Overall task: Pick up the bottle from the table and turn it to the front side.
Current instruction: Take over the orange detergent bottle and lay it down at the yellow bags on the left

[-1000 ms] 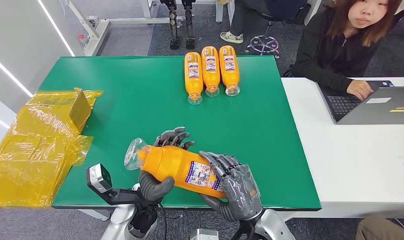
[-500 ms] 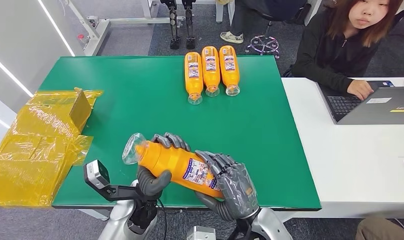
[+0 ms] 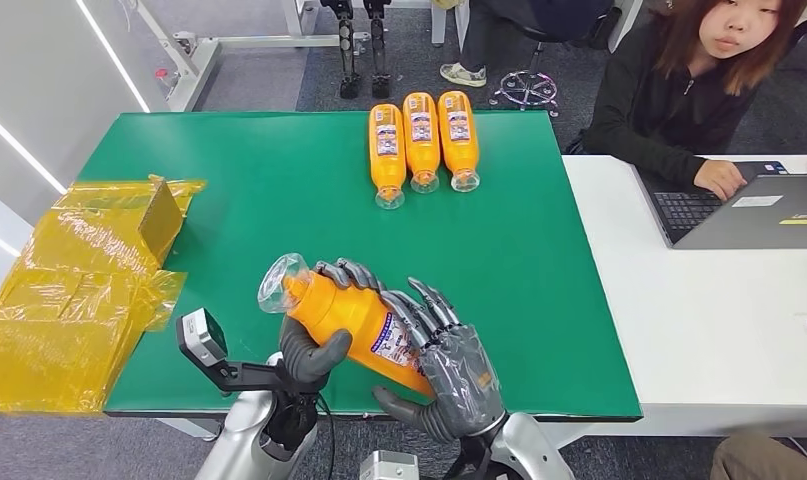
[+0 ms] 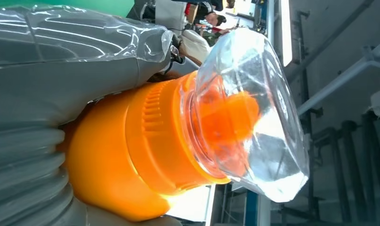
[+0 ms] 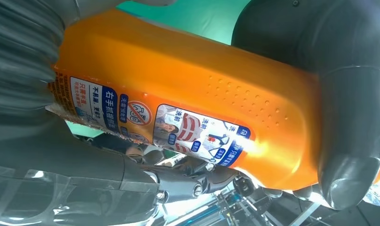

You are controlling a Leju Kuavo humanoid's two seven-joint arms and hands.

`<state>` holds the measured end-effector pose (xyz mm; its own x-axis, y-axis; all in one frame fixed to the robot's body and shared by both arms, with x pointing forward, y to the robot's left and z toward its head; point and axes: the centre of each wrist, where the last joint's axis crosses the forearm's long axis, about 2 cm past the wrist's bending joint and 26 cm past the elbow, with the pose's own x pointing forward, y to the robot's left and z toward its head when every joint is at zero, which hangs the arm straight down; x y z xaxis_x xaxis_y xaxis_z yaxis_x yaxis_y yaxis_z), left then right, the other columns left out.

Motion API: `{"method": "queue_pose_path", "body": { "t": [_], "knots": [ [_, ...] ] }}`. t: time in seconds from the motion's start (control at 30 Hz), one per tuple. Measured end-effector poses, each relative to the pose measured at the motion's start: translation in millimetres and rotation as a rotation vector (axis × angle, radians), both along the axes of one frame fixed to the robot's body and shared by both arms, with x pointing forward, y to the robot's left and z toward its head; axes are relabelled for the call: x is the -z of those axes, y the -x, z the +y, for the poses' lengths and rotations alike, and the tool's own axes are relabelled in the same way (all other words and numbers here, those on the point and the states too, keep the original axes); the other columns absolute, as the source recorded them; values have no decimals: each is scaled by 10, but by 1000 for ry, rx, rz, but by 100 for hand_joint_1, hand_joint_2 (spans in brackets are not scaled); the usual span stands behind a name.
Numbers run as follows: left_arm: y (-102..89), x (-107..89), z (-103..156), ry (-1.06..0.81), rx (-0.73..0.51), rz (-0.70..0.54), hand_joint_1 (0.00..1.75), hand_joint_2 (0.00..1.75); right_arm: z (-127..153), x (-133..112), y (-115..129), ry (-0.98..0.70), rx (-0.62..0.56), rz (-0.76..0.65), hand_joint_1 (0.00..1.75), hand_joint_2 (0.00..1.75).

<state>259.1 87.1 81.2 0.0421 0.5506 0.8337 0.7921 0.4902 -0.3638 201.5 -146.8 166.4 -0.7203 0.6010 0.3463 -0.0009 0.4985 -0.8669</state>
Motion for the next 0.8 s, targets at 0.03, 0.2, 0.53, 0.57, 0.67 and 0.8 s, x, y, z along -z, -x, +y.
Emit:
{"method": "queue_pose_path", "body": {
  "t": [0.03, 0.2, 0.53, 0.57, 0.67, 0.8],
  "knots": [
    [-5, 0, -3, 0, 1, 0, 175, 175, 7, -5, 0, 2, 3, -2, 0, 175],
    [-29, -5, -28, 6, 5, 3, 175, 175, 31, -22, -1, 7, 17, -9, 0, 175],
    [-239, -33, -13, -166, -117, -78, 175, 175, 25, -39, -24, 4, 53, -9, 0, 175],
    [-283, -31, 14, -200, -141, -90, 175, 175, 37, -44, -22, 1, 49, -11, 0, 175],
    [-439, -27, 141, -281, -200, -116, 175, 175, 74, -63, -19, -9, 37, -16, 0, 175],
    [-645, -69, 326, -336, -267, -144, 175, 175, 99, -78, -18, -17, 31, -15, 0, 175]
  ]
}}
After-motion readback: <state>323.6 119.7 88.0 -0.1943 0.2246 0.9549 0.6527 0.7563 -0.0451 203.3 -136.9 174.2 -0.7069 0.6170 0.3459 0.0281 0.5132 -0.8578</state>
